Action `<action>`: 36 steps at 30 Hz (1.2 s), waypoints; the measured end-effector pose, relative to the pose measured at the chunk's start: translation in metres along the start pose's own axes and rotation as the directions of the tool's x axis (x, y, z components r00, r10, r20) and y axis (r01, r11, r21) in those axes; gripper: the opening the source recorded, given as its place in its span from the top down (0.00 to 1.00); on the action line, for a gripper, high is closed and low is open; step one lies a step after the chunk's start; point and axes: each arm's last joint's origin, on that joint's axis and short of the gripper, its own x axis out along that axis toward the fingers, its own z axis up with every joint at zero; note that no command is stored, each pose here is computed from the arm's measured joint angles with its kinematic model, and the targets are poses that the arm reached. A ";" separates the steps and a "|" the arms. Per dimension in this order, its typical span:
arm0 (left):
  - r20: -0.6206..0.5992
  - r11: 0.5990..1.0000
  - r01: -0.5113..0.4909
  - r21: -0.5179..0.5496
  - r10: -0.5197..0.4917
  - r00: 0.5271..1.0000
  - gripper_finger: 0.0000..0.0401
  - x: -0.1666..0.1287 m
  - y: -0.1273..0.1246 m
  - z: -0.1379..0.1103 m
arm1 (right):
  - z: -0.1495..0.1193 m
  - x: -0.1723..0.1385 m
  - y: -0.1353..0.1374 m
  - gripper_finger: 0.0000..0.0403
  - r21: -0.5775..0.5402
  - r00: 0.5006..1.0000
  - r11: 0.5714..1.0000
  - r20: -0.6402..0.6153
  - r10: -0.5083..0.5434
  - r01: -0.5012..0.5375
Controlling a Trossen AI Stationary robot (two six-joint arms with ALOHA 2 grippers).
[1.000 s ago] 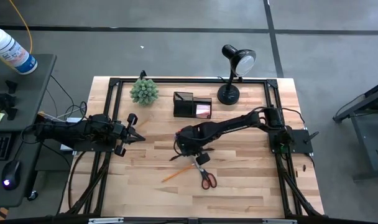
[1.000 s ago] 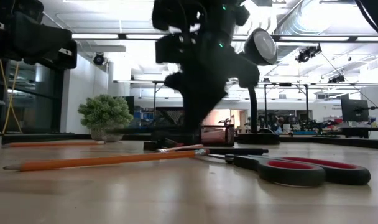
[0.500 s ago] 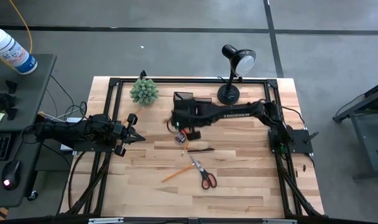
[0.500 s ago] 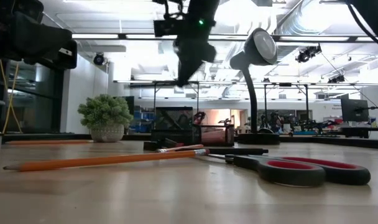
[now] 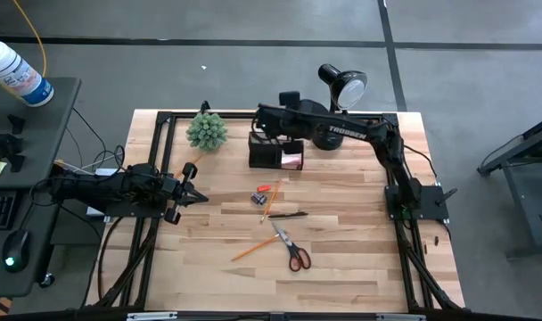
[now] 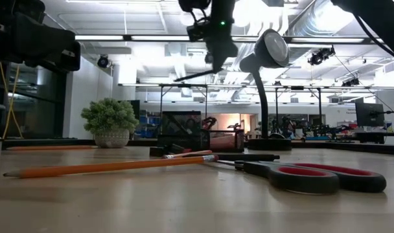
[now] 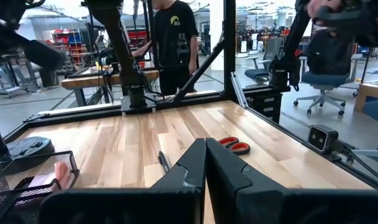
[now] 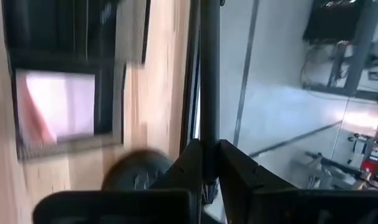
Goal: Pick and place office supplies into organizer
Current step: Put the bottom black pen into the desk organizer
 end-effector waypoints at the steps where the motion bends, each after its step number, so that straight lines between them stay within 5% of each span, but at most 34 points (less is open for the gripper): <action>1: 0.000 1.000 0.000 0.000 0.000 1.000 1.00 0.000 0.000 0.000 | -0.002 0.001 -0.001 0.94 -0.011 1.000 1.000 -0.017 0.006 -0.006; 17: -0.009 0.999 -0.037 0.009 0.037 0.999 1.00 0.000 0.001 -0.001 | 0.006 0.041 0.027 0.94 -0.249 0.979 0.960 -0.185 0.086 -0.131; 36: -0.009 0.999 -0.044 0.009 0.044 0.999 1.00 0.000 0.001 -0.001 | 0.033 0.065 0.032 0.94 -0.445 0.991 0.895 -0.104 -0.082 0.027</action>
